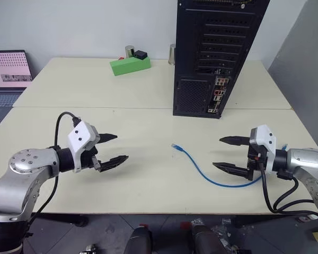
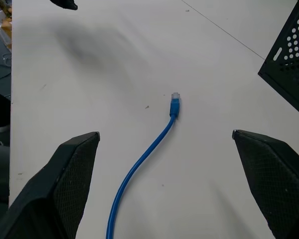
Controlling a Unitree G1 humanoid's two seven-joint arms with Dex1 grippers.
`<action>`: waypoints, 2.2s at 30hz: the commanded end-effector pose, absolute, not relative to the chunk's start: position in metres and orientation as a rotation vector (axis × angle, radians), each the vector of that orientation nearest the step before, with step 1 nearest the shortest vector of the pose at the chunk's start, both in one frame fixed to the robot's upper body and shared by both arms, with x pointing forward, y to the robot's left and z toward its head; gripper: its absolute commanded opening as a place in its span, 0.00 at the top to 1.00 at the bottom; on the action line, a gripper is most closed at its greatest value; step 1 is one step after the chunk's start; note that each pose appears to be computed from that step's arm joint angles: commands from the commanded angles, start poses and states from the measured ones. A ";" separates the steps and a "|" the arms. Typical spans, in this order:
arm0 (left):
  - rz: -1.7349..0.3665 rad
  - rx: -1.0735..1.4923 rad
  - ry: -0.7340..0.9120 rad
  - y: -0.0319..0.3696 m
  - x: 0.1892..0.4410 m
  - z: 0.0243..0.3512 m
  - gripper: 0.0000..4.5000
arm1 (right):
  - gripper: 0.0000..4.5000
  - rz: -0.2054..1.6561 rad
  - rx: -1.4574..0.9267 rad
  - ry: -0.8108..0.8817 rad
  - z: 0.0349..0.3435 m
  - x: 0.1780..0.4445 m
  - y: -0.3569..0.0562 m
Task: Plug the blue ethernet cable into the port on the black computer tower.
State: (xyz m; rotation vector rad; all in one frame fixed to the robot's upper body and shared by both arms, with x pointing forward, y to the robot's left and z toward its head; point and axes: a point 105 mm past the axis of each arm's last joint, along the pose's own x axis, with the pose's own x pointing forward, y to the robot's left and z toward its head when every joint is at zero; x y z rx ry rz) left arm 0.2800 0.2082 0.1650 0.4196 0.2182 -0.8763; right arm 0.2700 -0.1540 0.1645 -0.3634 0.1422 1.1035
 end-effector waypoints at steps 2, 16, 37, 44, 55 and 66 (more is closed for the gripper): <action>-0.911 0.468 0.180 0.201 0.277 0.174 0.02 | 0.00 1.107 -0.393 0.089 0.174 0.271 -0.150; -0.983 0.482 0.164 0.183 0.276 0.166 0.02 | 0.00 1.078 -0.409 0.088 0.157 0.277 -0.135; -1.108 0.536 0.067 0.166 0.286 0.164 0.01 | 0.04 0.920 -0.383 0.136 0.089 0.342 -0.055; -1.146 0.531 0.074 0.167 0.285 0.161 0.00 | 0.41 0.861 -0.380 0.182 0.085 0.352 -0.062; -1.211 0.549 0.107 0.160 0.290 0.154 0.00 | 0.93 0.913 -0.520 0.141 0.094 0.341 -0.063; -1.355 0.592 0.093 0.129 0.312 0.142 0.00 | 0.96 1.101 -0.555 0.034 0.140 0.302 -0.047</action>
